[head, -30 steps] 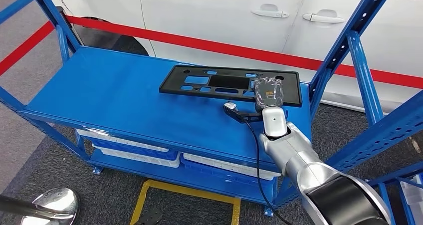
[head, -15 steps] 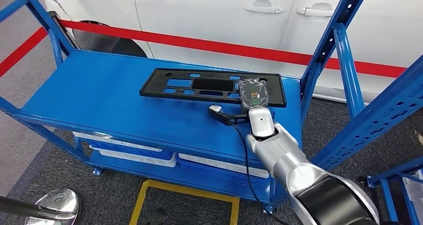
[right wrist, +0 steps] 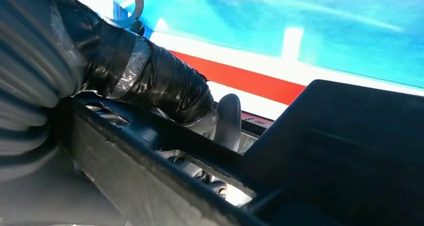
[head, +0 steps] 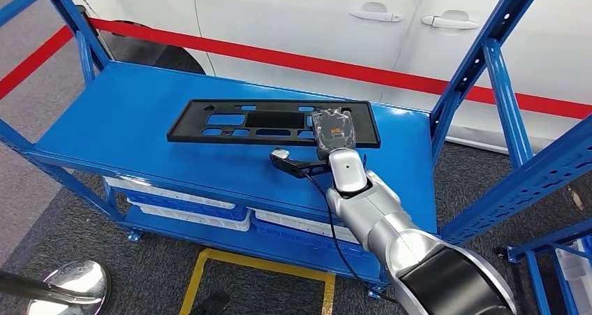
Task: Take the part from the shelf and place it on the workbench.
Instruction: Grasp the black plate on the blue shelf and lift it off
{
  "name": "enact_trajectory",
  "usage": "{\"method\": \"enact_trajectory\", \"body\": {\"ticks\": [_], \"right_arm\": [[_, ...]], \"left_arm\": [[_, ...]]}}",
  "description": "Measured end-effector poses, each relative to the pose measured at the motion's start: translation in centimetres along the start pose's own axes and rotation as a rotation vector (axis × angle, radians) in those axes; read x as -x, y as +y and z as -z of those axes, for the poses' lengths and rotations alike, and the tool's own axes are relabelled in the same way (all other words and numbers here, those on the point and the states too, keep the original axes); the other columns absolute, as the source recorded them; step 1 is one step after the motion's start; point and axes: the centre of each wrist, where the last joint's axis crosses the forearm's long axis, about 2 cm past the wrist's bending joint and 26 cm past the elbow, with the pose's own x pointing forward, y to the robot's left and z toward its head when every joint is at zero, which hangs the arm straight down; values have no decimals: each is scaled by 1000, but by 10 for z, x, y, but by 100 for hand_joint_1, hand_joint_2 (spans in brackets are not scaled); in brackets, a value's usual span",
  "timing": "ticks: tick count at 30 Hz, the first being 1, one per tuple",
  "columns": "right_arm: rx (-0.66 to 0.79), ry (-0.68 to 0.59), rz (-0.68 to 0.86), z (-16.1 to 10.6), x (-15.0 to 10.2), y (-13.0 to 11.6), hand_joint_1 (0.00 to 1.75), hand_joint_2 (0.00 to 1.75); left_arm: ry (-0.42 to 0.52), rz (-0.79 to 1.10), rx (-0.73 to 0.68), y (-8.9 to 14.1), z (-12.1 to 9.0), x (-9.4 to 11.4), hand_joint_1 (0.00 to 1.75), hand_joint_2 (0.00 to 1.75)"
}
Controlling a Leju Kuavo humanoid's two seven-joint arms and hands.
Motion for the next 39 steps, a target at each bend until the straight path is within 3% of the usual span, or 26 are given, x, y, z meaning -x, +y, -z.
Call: {"method": "enact_trajectory", "body": {"ticks": [9,39], "right_arm": [[3,-20,33,2,-19,-7,175,175],[-12,-7,52,0,-20,-3,175,175]], "left_arm": [[19,-16,9,-2,2,-5,0,175],[22,-30,4,-1,2,-4,0,175]]}}
